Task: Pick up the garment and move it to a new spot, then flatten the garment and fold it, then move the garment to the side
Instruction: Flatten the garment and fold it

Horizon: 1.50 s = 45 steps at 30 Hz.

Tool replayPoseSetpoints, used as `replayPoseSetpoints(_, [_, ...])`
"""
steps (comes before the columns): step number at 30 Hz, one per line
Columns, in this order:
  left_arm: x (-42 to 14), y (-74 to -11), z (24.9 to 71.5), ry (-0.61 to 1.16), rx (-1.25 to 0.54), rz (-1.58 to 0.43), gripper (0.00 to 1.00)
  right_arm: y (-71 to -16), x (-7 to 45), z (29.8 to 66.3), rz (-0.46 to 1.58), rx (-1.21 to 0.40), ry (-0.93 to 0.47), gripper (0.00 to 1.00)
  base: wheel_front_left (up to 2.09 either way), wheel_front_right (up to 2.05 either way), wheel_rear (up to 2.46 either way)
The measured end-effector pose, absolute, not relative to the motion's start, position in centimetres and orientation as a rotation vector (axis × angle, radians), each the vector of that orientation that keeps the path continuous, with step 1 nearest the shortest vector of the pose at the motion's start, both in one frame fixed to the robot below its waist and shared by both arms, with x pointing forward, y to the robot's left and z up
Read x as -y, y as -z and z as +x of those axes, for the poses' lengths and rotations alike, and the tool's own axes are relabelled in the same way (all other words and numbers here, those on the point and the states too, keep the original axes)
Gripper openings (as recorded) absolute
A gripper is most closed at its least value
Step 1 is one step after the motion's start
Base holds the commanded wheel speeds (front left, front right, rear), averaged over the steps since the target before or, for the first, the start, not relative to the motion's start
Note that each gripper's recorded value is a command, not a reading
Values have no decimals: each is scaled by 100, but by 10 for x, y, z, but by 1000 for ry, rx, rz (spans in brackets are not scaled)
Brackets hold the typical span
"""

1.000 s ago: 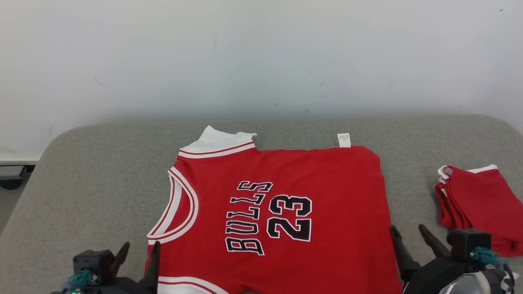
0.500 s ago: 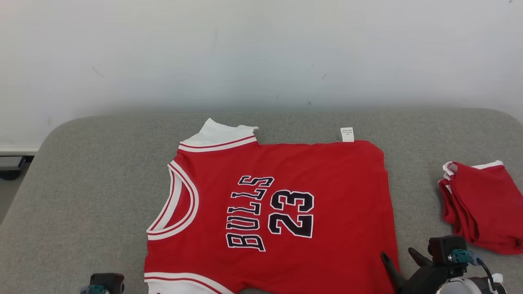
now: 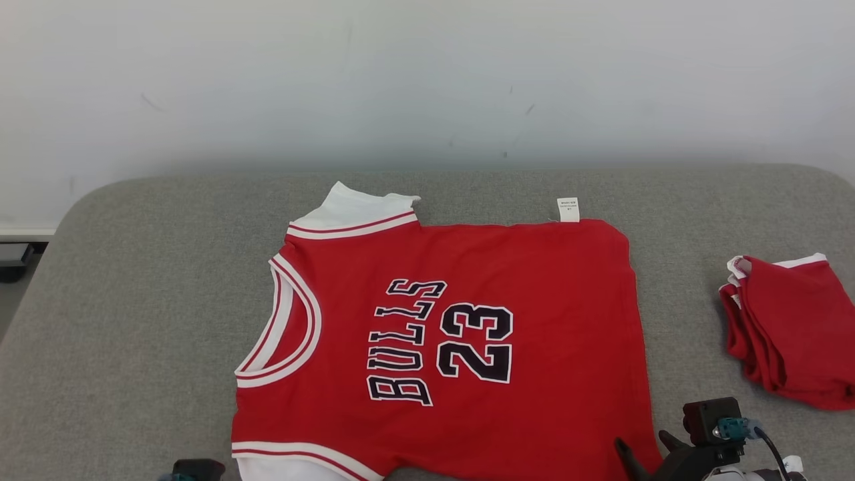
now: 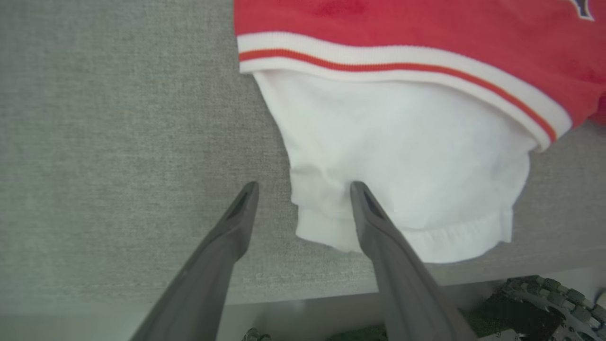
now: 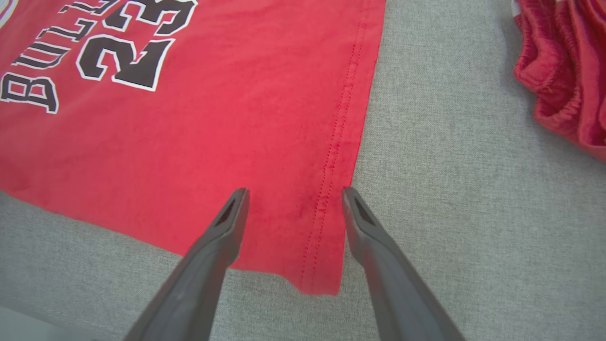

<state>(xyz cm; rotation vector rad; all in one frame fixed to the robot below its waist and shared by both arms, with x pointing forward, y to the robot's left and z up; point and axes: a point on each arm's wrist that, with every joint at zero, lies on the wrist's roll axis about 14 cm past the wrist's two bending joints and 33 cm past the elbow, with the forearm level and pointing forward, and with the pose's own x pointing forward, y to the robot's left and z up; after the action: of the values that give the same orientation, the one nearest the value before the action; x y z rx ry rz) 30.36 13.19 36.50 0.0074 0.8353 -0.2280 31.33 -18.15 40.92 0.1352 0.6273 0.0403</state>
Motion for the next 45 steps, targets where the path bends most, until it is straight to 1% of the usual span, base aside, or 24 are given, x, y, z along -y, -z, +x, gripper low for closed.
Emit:
replayPoseSetpoints(2, [-130, -364, 302, 232, -843, 4, 100, -408, 182, 313, 134, -633, -39, 100, 0, 0, 0])
replayPoseSetpoints(7, [-130, -360, 300, 235, -860, 5, 95, -405, 182, 312, 129, -649, -39, 100, 0, 0, 0])
replayPoseSetpoints(8, [-131, -359, 299, 234, -866, 6, 93, -404, 182, 311, 127, -652, -40, 100, 0, 0, 0])
replayPoseSetpoints(9, [-131, -358, 298, 233, -873, 7, 87, -402, 182, 311, 126, -657, -39, 100, 0, 0, 0])
replayPoseSetpoints(11, [-132, -357, 298, 232, -877, 8, 86, -398, 183, 308, 122, -678, -34, 100, 0, 0, 0])
replayPoseSetpoints(20, [-132, -353, 296, 233, -895, 7, 86, -375, 182, 290, 126, -782, -9, 100, 0, 0, 0])
replayPoseSetpoints(33, [-131, -349, 296, 236, -912, 3, 85, -366, 181, 286, 132, -828, 2, 100, 0, 0, 0])
replayPoseSetpoints(34, [-131, -349, 296, 236, -913, 2, 85, -366, 181, 286, 130, -829, 3, 98, 0, 0, 0])
replayPoseSetpoints(35, [-131, -348, 296, 236, -914, 2, 85, -366, 182, 287, 126, -829, 3, 71, 0, 0, 0])
replayPoseSetpoints(36, [-131, -348, 297, 236, -915, 2, 85, -366, 182, 288, 124, -827, 2, 49, 0, 0, 0])
replayPoseSetpoints(37, [-131, -348, 297, 236, -915, 1, 85, -367, 182, 289, 124, -826, 2, 41, 0, 0, 0])
replayPoseSetpoints(38, [-131, -348, 297, 236, -916, 1, 84, -367, 181, 289, 122, -826, 0, 27, 0, 0, 0])
replayPoseSetpoints(39, [-131, -348, 297, 235, -916, 1, 84, -366, 181, 289, 121, -828, -2, 20, 0, 0, 0])
replayPoseSetpoints(41, [-131, -348, 297, 235, -916, 0, 84, -366, 179, 289, 118, -830, -8, 0, 0, 0, 0])
replayPoseSetpoints(45, [-131, -348, 296, 240, -918, -3, 84, -365, 178, 290, 116, -834, -11, 0, 0, 0, 0])
